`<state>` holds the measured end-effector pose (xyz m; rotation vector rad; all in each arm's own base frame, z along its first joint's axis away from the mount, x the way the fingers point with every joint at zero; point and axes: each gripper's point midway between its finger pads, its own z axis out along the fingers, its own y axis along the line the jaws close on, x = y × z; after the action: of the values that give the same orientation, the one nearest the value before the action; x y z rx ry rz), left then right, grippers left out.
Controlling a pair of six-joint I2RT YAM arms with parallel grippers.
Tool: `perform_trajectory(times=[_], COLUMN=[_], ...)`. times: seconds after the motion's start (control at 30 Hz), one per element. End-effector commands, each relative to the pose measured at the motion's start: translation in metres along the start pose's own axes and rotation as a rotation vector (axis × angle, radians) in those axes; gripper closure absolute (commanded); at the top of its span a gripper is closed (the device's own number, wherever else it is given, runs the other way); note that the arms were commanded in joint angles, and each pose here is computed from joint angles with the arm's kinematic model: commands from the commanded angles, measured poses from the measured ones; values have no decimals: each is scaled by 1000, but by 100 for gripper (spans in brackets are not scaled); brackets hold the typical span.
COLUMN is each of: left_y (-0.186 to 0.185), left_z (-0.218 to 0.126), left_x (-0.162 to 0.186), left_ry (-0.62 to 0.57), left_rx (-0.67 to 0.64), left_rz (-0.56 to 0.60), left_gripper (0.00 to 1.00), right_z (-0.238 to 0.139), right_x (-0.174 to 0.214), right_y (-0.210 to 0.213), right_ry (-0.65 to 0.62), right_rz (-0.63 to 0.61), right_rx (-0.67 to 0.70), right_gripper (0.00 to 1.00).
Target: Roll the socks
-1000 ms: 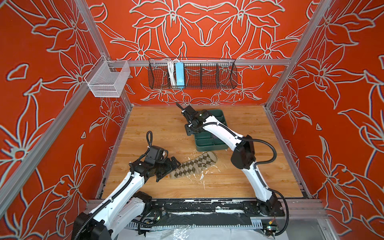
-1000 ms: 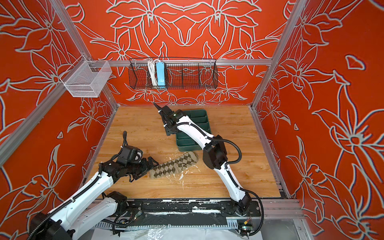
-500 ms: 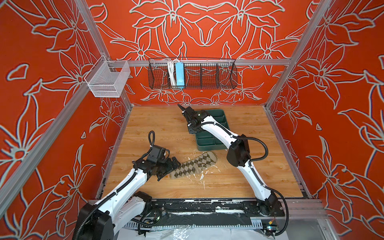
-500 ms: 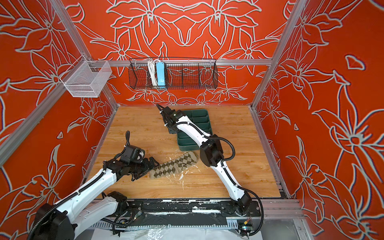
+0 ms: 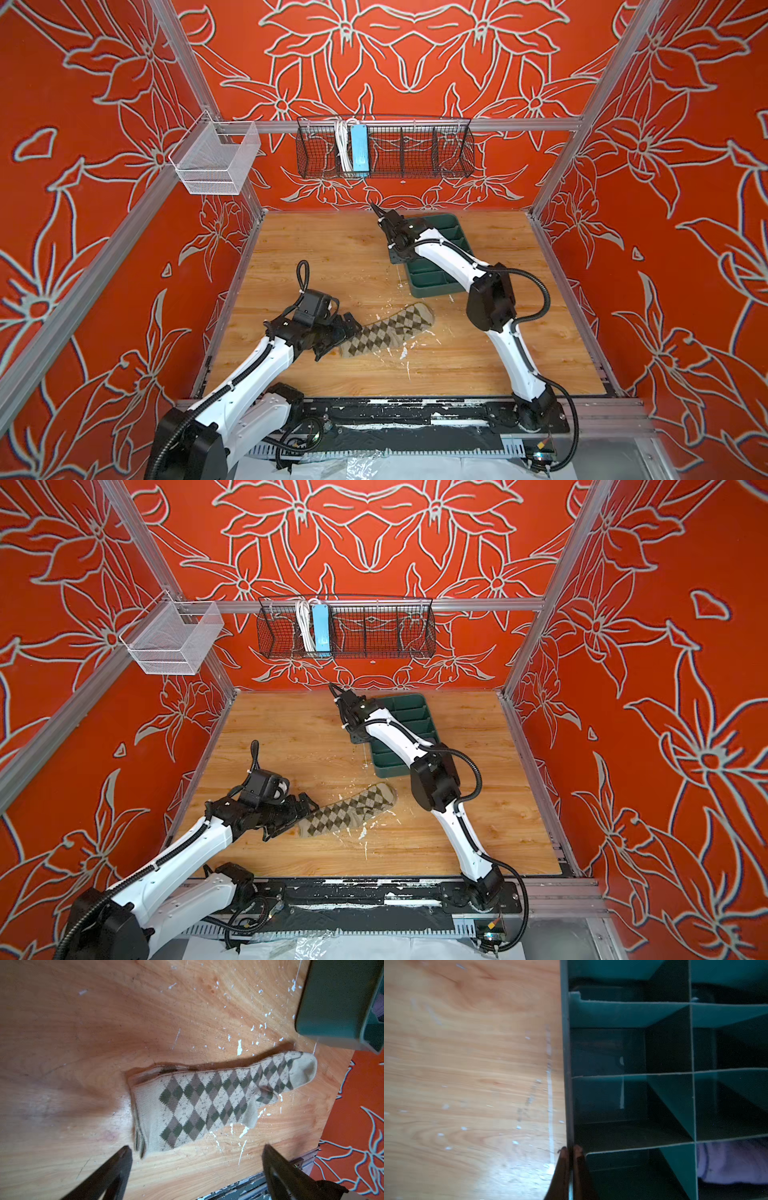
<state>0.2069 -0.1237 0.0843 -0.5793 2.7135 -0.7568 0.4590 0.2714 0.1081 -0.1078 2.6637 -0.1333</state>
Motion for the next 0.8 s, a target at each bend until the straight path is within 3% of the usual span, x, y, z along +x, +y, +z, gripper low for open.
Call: perform_trajectory(times=[0.0,0.17,0.3,0.47,0.63,0.77], left_y=[-6,-6,-7,-7,-19,-29], left_z=[-8,-9,-8,-7,-8,-3], left_x=[-5,-3,-2,-1,3,10], left_ry=[-18,-16,-5,7,32,75], left_rx=[-6,-5,3,-3,25,-7], left_rz=[34,45,44,43,103,194], left_gripper=[4,3,3,3,3,2], right_z=[9,9,7,-4,-60,-108], right_x=[25,52,65,65,35,25], right_y=[-74,-128,-162,-170,-130,-107], right_ry=[72,106,119,129,-18,-142], right_rz=[51,105,74,30,25,75], right_rx=[174,220,299,258,-63,-274], right_gripper=[100,100,100,100,62,50])
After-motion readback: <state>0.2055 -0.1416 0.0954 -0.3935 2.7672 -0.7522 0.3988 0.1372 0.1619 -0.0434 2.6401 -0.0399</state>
